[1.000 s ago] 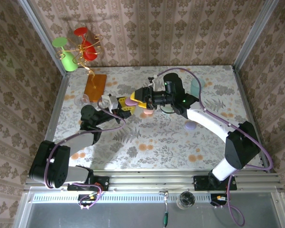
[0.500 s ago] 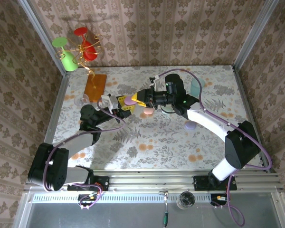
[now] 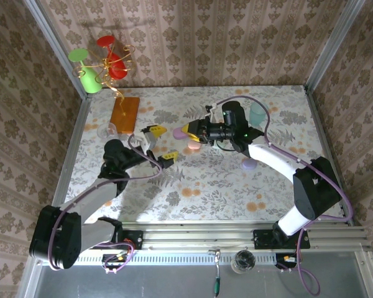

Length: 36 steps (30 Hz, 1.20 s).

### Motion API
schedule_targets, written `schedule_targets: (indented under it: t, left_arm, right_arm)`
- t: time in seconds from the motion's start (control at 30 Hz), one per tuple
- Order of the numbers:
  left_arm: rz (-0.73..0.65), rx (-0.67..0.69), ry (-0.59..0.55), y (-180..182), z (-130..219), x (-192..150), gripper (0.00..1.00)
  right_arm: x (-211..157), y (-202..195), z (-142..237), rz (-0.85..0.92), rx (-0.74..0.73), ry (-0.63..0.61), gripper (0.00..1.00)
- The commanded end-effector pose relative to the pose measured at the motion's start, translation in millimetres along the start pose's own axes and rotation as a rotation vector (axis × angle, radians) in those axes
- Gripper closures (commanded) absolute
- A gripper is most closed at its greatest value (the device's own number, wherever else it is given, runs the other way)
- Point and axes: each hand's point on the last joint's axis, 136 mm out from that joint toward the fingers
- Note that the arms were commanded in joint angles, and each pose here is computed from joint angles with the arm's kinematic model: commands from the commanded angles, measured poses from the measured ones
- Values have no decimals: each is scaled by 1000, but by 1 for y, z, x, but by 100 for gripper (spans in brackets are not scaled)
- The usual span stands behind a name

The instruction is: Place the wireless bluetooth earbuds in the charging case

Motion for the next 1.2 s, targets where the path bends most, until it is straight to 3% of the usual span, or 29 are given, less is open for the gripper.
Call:
schedule_targets:
  t: [0.0, 0.23, 0.47, 0.8, 0.93, 1.17]
  left_arm:
    - [-51, 4, 123, -11, 2, -29, 0]
    - [-104, -41, 262, -34, -6, -60, 0]
    - [-89, -82, 307, -47, -15, -78, 0]
    - [-81, -118, 312, -50, -26, -82, 0]
    - [-65, -75, 318, -43, -26, -80, 0]
    - [17, 136, 290, 2, -12, -71, 0]
  right_arm:
    - [12, -13, 16, 37, -45, -79, 87]
    - [19, -87, 33, -37, -203, -154, 86]
    - [-4, -165, 39, -94, -383, -130, 86]
    - [-17, -228, 39, -148, -528, -112, 84]
    - [-15, -234, 48, -131, -596, -133, 72]
    - [0, -203, 81, 15, -692, -200, 35]
Point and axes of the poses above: each hand's point on the last joint's axis, 136 mm out from that joint toward the fingers, its own z axis back along the fingers, its own y axis along the line the jaws close on, x = y × z, and after that the axes turned 2 degrees about -z, right-handed
